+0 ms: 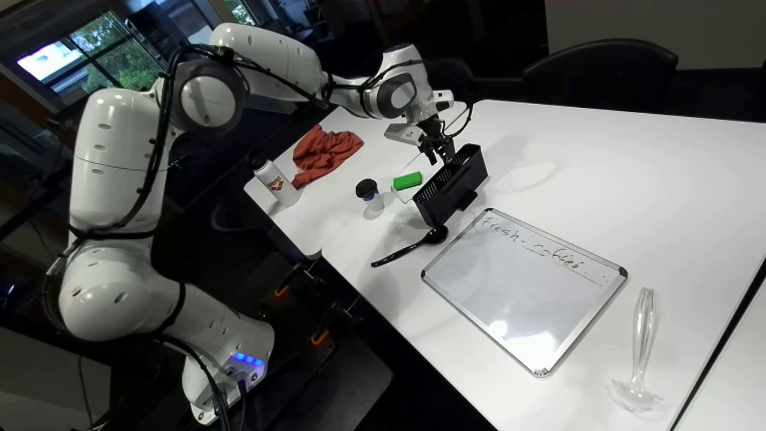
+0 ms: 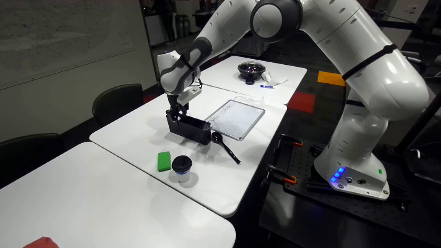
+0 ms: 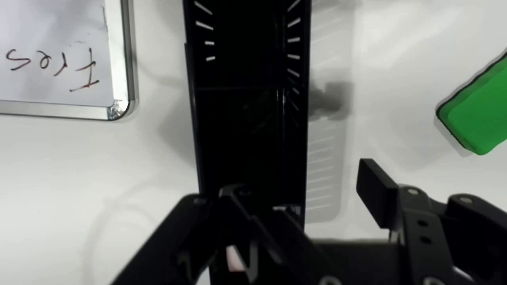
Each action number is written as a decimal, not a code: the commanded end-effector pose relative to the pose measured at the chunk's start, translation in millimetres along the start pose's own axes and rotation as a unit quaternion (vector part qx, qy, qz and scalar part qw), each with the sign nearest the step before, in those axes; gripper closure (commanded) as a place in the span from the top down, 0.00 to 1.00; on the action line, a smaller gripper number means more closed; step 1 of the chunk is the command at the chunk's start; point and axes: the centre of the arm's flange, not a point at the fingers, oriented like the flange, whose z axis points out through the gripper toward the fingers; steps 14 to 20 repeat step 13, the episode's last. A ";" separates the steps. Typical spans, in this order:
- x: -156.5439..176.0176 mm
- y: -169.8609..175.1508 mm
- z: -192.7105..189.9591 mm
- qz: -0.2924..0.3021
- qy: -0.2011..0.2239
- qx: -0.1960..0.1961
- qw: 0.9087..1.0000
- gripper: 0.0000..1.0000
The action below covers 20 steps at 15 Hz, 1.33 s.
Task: Move the cutlery box to the left
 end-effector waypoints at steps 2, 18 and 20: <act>-15.0 -11.3 -75.2 -0.014 0.037 -0.003 0.999 1.00; -36.4 -7.0 -180.3 -0.038 0.089 -0.028 0.995 1.00; -36.4 -7.0 -180.3 -0.038 0.089 -0.028 0.995 1.00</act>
